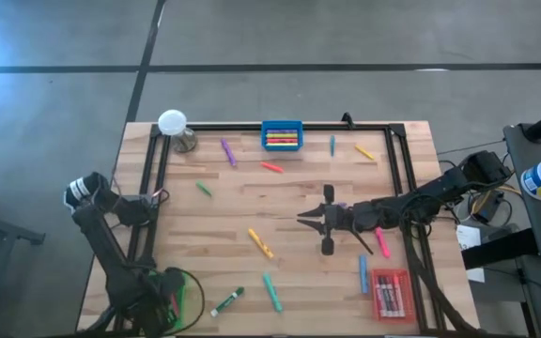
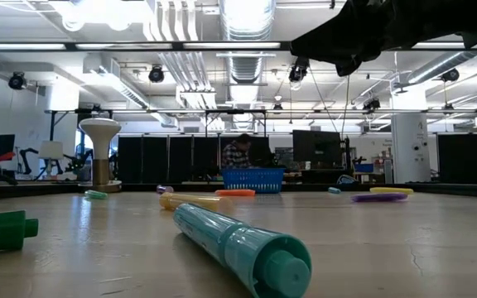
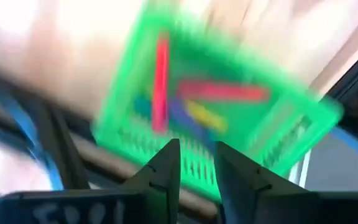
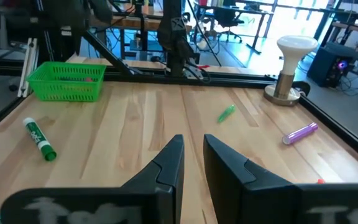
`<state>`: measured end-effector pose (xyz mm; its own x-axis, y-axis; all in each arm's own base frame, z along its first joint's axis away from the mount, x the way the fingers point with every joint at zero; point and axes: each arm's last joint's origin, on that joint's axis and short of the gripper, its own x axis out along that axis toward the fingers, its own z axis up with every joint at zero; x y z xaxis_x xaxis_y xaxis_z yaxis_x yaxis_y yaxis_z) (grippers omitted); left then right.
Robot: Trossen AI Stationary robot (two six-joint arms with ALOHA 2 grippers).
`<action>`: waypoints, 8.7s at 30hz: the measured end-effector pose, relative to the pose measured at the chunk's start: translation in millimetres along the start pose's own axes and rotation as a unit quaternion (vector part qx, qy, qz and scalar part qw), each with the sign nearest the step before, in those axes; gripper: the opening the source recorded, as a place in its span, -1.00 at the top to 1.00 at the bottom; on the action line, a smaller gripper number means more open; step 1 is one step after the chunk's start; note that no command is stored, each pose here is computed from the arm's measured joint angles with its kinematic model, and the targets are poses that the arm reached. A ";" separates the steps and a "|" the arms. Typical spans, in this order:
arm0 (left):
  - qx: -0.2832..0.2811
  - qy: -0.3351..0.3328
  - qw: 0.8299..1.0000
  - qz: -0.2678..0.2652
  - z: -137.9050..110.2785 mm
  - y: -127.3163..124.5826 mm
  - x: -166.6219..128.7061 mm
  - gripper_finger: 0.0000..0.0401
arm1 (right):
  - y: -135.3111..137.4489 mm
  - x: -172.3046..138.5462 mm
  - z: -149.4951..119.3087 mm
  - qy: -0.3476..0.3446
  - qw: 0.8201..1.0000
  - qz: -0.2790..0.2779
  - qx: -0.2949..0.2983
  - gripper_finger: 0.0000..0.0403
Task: Pick & Place Markers
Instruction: Put the yellow highlighter into the blue bin, then put the orange pen into the green bin
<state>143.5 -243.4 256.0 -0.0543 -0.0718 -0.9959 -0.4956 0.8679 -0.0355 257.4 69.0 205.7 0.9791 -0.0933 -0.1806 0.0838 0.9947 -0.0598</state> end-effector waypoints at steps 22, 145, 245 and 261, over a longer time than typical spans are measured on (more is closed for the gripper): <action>0.414 -0.398 0.795 -0.196 205.1 29.0 45.7 1.00 | -3.0 1.0 0.0 0.001 1.000 -0.007 0.004 0.73; 0.237 -0.608 0.736 -0.179 206.1 196.5 123.7 1.00 | -232.8 88.6 9.6 0.279 0.939 -0.199 -0.037 0.66; 0.208 -0.588 0.769 -0.139 216.3 195.3 125.4 1.00 | -22.2 106.2 -94.0 0.186 0.981 -0.027 0.040 0.74; 0.208 -0.589 0.769 -0.139 216.5 195.2 125.1 1.00 | -8.1 97.9 -85.2 0.198 0.980 -0.003 0.010 0.74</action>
<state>227.7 23.4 106.5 0.9470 -0.0005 -0.3213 -0.0131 0.9991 -0.0403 336.8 48.1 104.9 0.8304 -0.1045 -0.5473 0.0960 0.9944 -0.0442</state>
